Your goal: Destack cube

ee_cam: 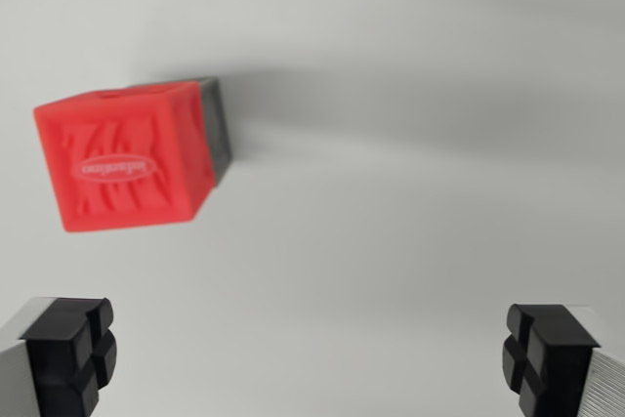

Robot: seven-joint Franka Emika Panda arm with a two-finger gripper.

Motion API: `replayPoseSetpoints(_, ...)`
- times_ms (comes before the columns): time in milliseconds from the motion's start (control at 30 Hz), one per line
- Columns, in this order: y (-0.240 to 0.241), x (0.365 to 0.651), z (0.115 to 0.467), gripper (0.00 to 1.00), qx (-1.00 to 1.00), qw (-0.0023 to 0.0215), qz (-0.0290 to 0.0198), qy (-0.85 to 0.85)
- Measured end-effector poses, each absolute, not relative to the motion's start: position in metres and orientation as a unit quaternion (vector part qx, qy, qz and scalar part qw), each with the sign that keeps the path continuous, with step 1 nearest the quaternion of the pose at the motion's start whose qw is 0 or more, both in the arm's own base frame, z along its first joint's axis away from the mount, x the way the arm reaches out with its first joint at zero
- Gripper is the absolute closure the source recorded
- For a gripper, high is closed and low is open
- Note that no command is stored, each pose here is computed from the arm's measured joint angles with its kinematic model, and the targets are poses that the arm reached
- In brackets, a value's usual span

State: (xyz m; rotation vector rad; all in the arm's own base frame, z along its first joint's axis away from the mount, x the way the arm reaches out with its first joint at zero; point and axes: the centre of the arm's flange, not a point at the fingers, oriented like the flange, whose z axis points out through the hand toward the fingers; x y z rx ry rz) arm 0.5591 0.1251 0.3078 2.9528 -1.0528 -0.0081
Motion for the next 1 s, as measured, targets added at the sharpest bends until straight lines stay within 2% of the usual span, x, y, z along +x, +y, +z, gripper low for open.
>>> replayPoseSetpoints(533,0.181,0.554,0.270,0.00,0.954,0.0010,-0.0034,-0.301)
replayPoseSetpoints(867,0.207,0.552,0.242,0.00,0.959,-0.0016,-0.0030,-0.285)
replayPoseSetpoints(1000,0.204,0.553,0.221,0.00,0.958,-0.0007,-0.0039,-0.286)
